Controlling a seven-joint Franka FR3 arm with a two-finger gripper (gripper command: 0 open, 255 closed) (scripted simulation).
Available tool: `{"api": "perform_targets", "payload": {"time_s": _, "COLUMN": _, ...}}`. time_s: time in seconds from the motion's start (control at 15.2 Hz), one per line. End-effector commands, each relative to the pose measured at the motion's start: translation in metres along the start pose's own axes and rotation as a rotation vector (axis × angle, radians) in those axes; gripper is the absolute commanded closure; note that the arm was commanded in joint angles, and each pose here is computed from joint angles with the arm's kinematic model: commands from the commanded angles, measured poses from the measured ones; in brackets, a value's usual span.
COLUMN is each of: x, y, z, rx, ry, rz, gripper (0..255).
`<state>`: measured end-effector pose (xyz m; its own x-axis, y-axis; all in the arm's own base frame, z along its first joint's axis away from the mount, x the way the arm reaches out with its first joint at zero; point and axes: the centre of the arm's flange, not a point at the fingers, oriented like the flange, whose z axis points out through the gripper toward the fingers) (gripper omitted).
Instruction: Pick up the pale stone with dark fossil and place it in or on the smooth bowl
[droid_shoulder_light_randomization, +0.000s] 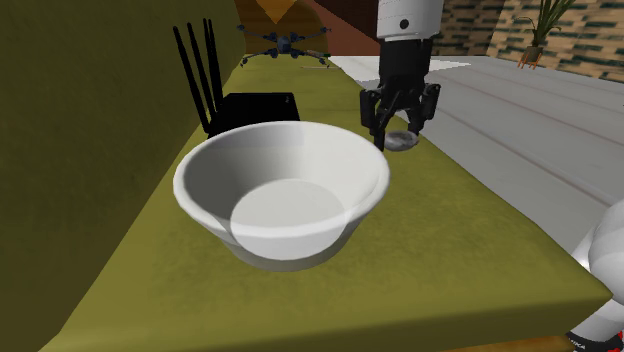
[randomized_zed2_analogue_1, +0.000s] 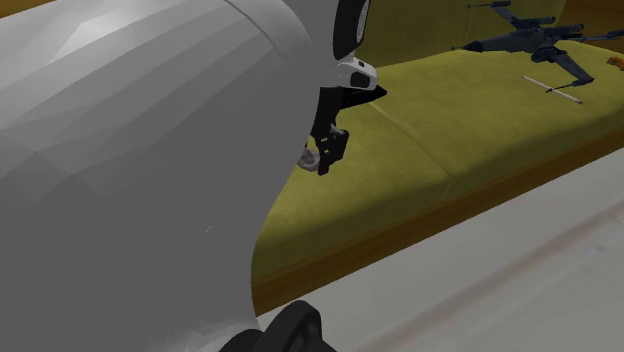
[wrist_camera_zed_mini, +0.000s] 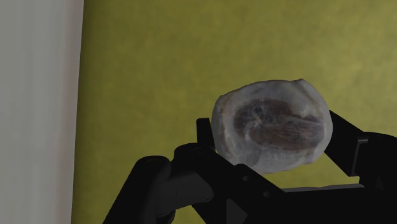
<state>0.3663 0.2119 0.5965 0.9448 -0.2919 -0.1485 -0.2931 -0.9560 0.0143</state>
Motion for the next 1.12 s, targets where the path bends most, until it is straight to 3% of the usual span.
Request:
{"api": "perform_targets", "payload": {"time_s": 0.0, "x": -0.001, "y": 0.000, "z": -0.005, "rx": 0.000, "ry": 0.000, "rz": 0.000, "gripper": 255}}
{"api": "perform_targets", "payload": {"time_s": 1.06, "x": -0.013, "y": 0.001, "z": -0.089, "rx": 0.000, "ry": 0.000, "rz": 0.000, "gripper": 255}}
